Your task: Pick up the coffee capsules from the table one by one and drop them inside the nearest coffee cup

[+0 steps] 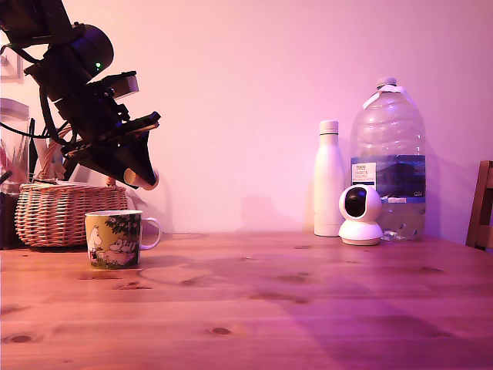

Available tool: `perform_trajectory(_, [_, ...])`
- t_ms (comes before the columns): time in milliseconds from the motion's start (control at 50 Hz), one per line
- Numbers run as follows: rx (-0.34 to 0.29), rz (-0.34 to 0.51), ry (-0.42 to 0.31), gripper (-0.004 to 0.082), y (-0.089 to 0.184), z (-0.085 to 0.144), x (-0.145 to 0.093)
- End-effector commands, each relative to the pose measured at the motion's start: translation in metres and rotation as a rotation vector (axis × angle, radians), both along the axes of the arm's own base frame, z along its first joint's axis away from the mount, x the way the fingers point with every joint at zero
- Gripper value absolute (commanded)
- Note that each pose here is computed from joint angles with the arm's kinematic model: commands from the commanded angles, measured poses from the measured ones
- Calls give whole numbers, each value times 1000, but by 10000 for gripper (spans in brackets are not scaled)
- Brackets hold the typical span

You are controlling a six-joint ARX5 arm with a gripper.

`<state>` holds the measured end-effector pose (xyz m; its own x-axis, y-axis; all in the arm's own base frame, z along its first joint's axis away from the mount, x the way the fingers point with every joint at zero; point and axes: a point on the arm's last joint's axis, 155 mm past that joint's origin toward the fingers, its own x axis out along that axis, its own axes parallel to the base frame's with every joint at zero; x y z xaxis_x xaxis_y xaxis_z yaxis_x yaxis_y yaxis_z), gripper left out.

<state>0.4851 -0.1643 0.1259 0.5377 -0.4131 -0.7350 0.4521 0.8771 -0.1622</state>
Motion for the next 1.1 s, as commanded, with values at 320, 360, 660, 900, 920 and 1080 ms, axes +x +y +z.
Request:
perform_trajectory(320, [-8,6,-30,221,0,7,3])
perform_trajectory(360, [-8,6,-30,221,0,7,3])
perform_trajectory(660, [16,45,2,221,31,10,-3])
perform_trajectory(900, [25,94,13,221,60,13,-3])
perform_trajectory(920, [25,98,13,221,62,13,-3])
perform_trajectory(1080, [38,98,9,221,70,13,-2])
